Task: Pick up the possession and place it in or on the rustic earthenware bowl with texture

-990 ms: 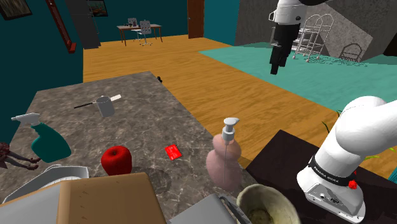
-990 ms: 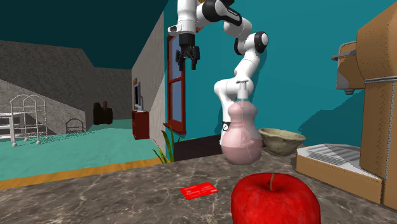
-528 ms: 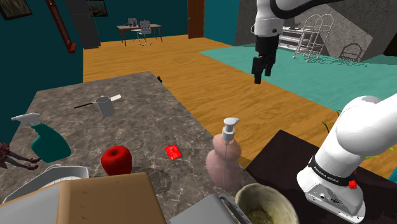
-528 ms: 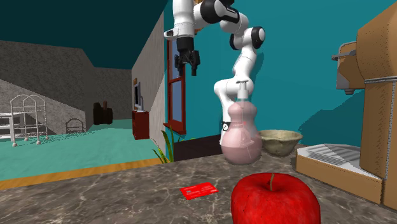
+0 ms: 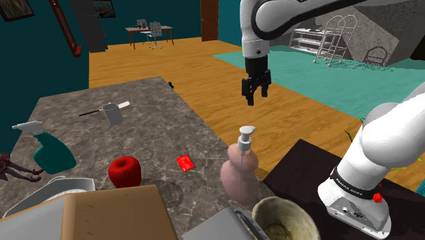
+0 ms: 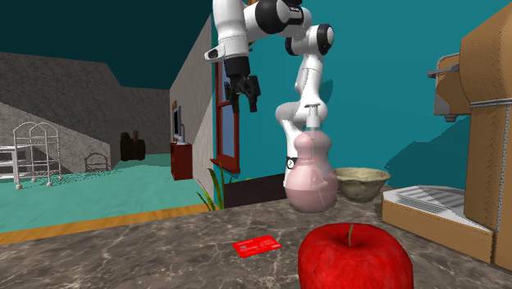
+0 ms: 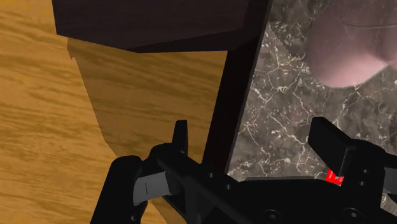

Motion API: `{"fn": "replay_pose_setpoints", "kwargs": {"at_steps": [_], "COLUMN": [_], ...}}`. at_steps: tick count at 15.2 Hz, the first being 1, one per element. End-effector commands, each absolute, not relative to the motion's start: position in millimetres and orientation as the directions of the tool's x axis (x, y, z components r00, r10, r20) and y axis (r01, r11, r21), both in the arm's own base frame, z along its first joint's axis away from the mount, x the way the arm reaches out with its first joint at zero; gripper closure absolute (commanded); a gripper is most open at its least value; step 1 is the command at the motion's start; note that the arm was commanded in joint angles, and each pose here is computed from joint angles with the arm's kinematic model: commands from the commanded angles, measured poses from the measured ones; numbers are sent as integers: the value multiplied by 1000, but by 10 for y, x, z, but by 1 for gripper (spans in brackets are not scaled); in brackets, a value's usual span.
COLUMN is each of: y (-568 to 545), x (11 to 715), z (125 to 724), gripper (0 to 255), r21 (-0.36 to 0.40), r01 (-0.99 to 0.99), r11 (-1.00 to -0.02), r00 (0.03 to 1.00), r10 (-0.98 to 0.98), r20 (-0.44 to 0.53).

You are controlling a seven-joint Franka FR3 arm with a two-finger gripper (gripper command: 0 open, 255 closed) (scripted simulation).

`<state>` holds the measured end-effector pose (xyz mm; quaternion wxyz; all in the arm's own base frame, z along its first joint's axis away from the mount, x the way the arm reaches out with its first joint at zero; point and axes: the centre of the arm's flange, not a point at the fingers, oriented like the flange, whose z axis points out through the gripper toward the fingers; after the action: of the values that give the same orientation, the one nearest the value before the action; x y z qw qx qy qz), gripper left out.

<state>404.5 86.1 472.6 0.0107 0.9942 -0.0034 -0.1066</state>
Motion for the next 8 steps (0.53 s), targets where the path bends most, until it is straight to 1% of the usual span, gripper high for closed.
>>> {"fn": "replay_pose_setpoints", "kwargs": {"at_steps": [1,8], "y": [1044,1636], "x": [4193,4710], "z": [4541,3959], "gripper": [0,0], "r21": [17,4], "r01": [-22,-74], "r11": [-1000,-997], "r00": [971,943], "r10": [-25,-72], "r20": [-238,-324]}}
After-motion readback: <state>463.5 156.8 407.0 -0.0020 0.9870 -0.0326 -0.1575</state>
